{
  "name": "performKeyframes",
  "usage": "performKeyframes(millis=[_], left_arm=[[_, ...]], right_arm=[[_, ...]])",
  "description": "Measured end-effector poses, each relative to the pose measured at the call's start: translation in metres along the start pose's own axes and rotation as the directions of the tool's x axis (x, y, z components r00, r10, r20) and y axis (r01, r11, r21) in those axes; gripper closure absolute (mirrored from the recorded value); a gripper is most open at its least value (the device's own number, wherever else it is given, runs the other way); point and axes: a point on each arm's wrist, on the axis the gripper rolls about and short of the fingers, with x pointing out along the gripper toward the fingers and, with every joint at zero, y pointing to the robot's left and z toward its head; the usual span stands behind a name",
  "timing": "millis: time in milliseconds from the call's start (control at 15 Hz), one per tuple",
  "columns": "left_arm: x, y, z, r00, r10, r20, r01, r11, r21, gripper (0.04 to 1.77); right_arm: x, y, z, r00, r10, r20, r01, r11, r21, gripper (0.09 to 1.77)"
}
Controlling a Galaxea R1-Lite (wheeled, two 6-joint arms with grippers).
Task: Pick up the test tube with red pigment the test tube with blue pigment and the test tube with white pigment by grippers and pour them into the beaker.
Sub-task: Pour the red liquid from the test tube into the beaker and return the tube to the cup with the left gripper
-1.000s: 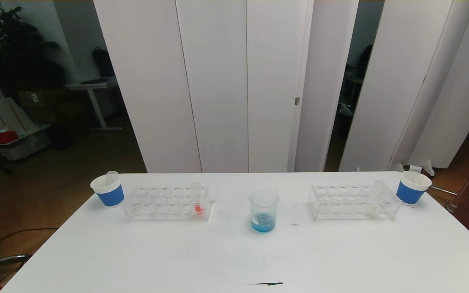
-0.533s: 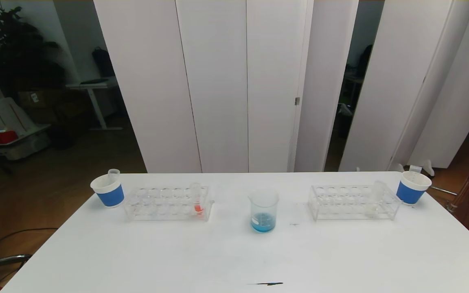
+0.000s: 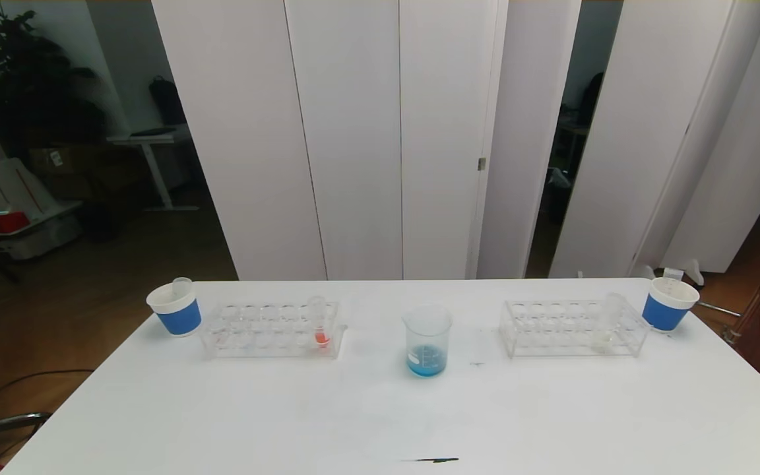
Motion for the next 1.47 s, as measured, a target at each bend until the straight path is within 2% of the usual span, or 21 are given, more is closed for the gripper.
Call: performKeyframes(millis=[933, 1200, 1467], left_arm=[[0.000, 0.000, 0.002, 1.000, 0.003, 0.009, -0.003, 1.000, 0.001, 0.06], [-0.007, 0.001, 0.019, 0.998, -0.005, 0.057, 0.005, 1.000, 0.003, 0.06], [-0.014, 0.002, 0.051, 0.996, -0.012, 0.094, 0.011, 1.000, 0.006, 0.06]], right_arm=[[0.000, 0.000, 0.000, 1.000, 0.000, 0.000, 0.000, 1.000, 0.000, 0.11], [0.000, 0.000, 0.000, 1.000, 0.000, 0.000, 0.000, 1.000, 0.000, 0.11], [0.000, 0.000, 0.000, 1.000, 0.000, -0.001, 0.000, 1.000, 0.000, 0.11]])
